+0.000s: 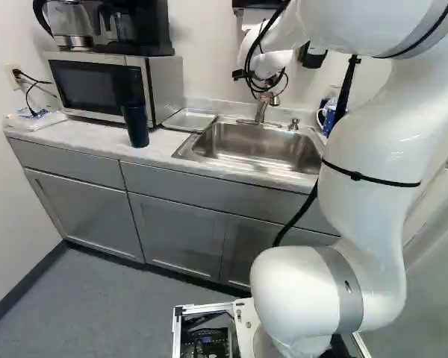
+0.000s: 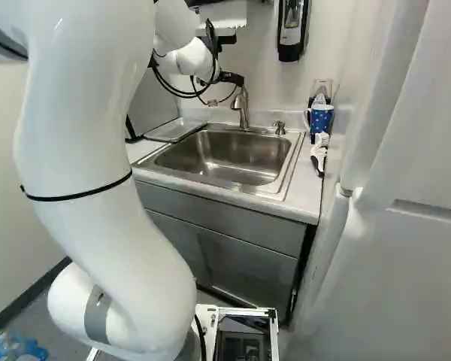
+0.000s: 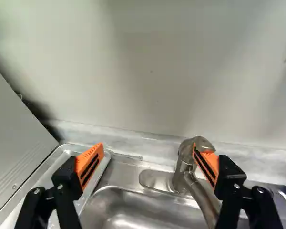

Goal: Rinse the cup and place it in the tray

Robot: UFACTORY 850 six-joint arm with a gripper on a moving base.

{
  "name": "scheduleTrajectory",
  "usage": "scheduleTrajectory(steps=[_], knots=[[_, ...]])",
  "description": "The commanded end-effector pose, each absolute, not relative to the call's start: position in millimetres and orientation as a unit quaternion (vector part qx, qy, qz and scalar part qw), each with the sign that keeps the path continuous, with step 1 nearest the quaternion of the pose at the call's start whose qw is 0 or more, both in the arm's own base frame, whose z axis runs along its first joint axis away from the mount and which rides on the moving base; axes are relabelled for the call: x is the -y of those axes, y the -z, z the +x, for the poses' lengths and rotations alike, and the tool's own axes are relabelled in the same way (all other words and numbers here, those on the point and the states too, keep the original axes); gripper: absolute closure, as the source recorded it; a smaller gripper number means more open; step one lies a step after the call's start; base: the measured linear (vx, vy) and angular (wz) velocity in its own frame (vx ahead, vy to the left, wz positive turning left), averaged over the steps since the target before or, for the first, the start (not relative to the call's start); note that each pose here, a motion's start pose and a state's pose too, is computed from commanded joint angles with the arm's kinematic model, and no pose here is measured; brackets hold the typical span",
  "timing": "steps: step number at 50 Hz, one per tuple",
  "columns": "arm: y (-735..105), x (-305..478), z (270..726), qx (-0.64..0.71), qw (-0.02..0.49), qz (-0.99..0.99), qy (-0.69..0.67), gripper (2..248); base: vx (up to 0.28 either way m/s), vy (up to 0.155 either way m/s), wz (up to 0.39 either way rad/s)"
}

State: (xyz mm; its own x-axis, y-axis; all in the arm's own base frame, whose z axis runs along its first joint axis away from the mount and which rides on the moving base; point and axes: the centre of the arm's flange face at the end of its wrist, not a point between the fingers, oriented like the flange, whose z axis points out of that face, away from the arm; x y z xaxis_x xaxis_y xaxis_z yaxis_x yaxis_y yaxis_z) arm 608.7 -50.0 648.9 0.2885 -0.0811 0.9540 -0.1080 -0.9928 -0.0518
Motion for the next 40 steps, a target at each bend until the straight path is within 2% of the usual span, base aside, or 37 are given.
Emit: scheduleTrajectory(steps=[40], knots=[[-656.2, 51.4, 608.9, 0.059, 0.014, 0.777, -0.626, 3, 0.000, 0.000, 0.000]])
